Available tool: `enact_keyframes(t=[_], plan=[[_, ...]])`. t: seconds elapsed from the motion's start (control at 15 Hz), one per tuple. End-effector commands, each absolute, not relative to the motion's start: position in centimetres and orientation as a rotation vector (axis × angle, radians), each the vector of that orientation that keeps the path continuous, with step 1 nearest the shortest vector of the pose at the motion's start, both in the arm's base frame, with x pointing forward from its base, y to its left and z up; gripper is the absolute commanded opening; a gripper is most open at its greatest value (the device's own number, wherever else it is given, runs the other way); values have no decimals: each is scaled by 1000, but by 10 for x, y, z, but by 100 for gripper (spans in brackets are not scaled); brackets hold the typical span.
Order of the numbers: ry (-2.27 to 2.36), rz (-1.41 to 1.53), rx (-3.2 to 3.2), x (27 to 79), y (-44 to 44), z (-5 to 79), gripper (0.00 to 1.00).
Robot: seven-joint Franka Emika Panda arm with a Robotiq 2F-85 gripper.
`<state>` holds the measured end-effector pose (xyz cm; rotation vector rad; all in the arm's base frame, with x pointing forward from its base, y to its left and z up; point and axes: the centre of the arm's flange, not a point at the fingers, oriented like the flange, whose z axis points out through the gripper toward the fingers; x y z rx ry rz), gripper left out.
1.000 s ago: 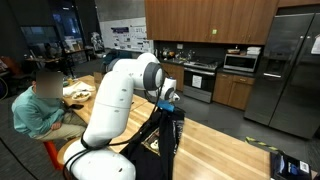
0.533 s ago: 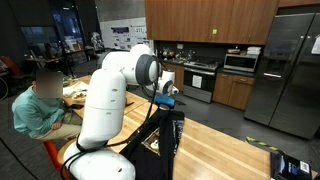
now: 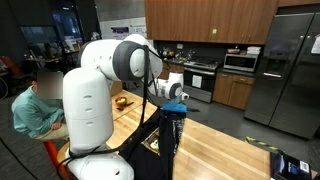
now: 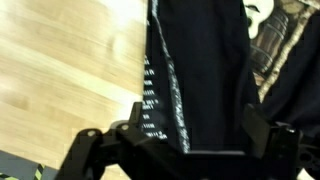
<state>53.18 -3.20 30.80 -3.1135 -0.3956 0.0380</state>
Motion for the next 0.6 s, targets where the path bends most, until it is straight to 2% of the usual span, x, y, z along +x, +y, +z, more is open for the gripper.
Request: enact_keyframes(t=[0.0, 0.4, 0.47, 0.53], plan=[[-458, 77, -3154, 469, -81, 320, 100], [-681, 245, -3104, 388, -127, 306, 100], [-591, 247, -3116, 423, -116, 295, 100], [-618, 261, -3104, 412, -120, 293, 100]])
